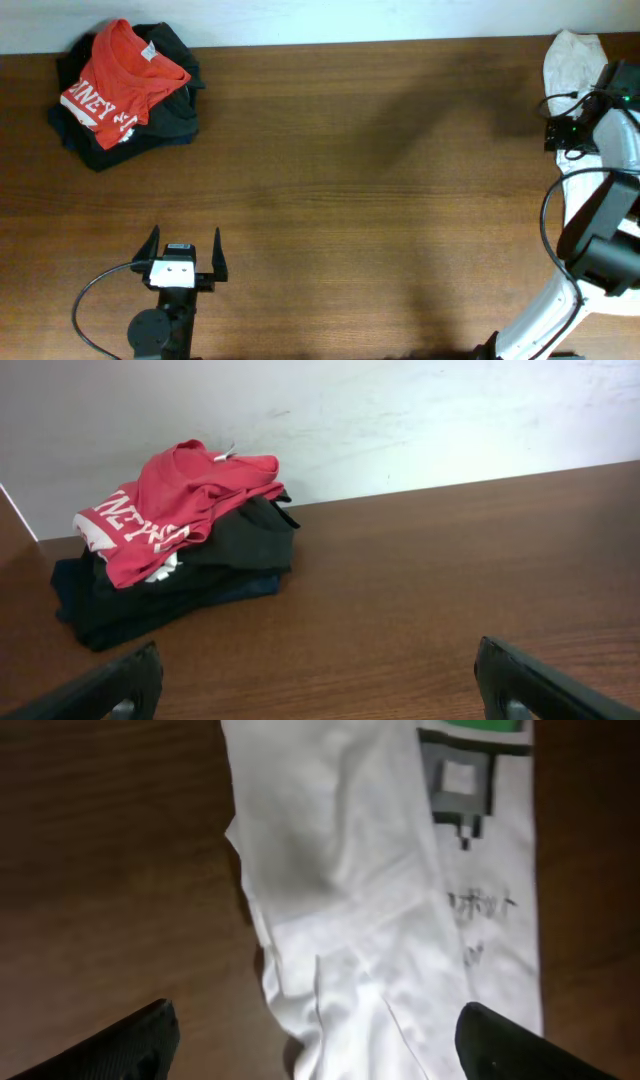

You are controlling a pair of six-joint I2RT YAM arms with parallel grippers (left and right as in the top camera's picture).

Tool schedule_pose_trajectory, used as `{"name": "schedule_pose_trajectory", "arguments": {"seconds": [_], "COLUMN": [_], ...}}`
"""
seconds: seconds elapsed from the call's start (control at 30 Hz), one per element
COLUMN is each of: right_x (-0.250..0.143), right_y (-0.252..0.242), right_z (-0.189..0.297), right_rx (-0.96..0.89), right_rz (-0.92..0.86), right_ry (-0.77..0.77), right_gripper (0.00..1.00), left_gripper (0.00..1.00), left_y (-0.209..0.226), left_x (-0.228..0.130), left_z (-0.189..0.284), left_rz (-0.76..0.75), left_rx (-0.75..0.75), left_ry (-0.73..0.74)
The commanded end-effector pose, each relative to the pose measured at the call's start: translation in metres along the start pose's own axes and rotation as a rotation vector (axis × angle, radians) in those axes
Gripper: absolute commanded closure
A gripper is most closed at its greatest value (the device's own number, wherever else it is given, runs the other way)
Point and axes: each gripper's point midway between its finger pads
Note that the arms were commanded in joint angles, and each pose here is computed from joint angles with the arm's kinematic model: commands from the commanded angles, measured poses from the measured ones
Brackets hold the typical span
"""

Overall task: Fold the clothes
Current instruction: 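Reach the right gripper to the white T-shirt at the right edge and grasp it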

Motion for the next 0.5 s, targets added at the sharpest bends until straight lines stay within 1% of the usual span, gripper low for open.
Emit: {"name": "schedule_pose_trajectory", "arguments": {"seconds": [0.0, 0.1, 0.13, 0.3, 0.33, 0.4, 0.43, 0.47], "right_x": [0.002, 0.002, 0.002, 0.005, 0.006, 0.007, 0.006, 0.006], "right_y": [0.001, 0.003, 0.003, 0.005, 0.005, 0.004, 0.004, 0.003], "right_z": [-0.020, -0.033, -0.037, -0.049, -0.050, -0.052, -0.055, -0.055], "right_rx": [-0.014, -0.016, -0.017, -0.021, -0.023, -0.025, -0.025, -0.026], "right_rz": [0.033, 0.047, 0.046, 0.046, 0.046, 0.044, 0.043, 0.040], "right_ry": [0.006, 0.005, 0.002, -0.011, -0.016, -0.021, -0.019, -0.020], "right_gripper": [0.14, 0.32, 0.34, 0.33, 0.35, 0.43, 0.51, 0.62], "left_gripper": [0.01, 0.01, 0.01, 0.01, 0.01, 0.01, 0.01, 0.01], "left_y": [-0.001, -0.001, -0.001, -0.001, -0.001, -0.001, -0.001, -0.001], "left_x": [-0.001, -0.001, -0.001, -0.001, -0.001, -0.001, -0.001, -0.001], "left_z": [0.000, 0.000, 0.000, 0.000, 0.000, 0.000, 0.000, 0.000], "left_rz": [-0.012, -0.012, -0.012, -0.012, -0.012, -0.012, -0.012, -0.012], "left_rx": [-0.004, -0.004, -0.004, -0.004, -0.004, -0.004, -0.004, -0.004], "left_ry": [0.002, 0.002, 0.002, 0.002, 0.002, 0.002, 0.002, 0.002]}}
Point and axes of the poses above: each gripper's point midway between its finger pads, its own z axis back along the fingers, its own y axis along the line the jaws close on, x = y × z, and after that the axes turned 1 degree about -z, right-handed
